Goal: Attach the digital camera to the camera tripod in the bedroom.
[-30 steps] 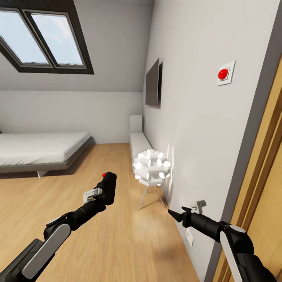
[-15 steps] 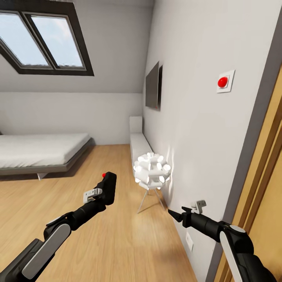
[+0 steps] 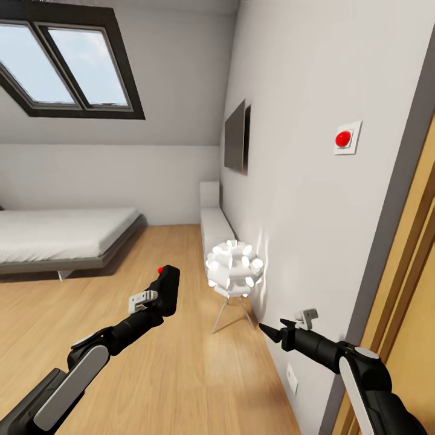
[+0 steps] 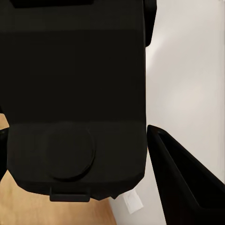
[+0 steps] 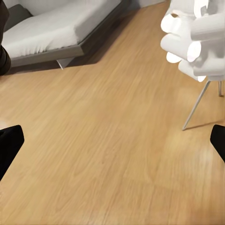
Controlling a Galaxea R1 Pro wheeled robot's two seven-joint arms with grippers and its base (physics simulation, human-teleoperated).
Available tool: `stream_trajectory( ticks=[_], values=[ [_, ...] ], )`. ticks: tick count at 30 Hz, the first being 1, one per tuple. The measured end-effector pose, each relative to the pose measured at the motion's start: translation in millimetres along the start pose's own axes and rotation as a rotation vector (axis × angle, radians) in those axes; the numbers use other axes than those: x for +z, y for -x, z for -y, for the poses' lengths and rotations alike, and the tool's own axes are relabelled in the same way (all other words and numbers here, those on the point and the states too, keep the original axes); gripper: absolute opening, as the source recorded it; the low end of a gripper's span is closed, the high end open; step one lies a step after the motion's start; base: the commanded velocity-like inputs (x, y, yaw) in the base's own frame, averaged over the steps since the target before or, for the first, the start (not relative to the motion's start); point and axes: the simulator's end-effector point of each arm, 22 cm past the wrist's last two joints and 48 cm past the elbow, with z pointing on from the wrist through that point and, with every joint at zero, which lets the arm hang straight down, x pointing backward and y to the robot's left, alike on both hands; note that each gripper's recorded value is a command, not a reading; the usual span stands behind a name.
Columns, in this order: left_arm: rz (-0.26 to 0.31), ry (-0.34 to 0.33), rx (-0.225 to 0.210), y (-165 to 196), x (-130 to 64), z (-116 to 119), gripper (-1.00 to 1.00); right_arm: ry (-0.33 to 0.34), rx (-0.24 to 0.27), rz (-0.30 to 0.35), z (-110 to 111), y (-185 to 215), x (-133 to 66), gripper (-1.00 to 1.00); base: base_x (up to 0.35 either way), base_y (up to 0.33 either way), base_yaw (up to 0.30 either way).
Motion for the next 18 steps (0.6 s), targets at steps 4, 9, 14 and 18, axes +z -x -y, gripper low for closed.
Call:
stream_trajectory(
  ticks=[4, 9, 14, 18],
  values=[
    [0.0, 0.0, 0.0, 7.9, -0.2, 4.0, -1.0, 0.001, 0.001, -0.001, -2.2, 8.5, -0.9, 1.0, 0.0, 0.0, 0.0],
    [0.0, 0.0, 0.0, 17.7, -0.4, 9.1, -1.0, 0.001, 0.001, -0.001, -4.8, 19.2, -2.0, 1.0, 0.0, 0.0, 0.0],
    [-0.001, -0.001, -0.002, 27.3, -0.8, 14.3, -1.0, 0.001, 0.001, 0.0, -7.7, 29.8, -3.0, 1.0, 0.0, 0.0, 0.0],
    [-0.001, -0.001, -0.004, 34.8, -1.1, 18.3, -1.0, 0.001, 0.001, 0.0, -9.8, 38.2, -3.8, 1.0, 0.0, 0.0, 0.0]
  ],
)
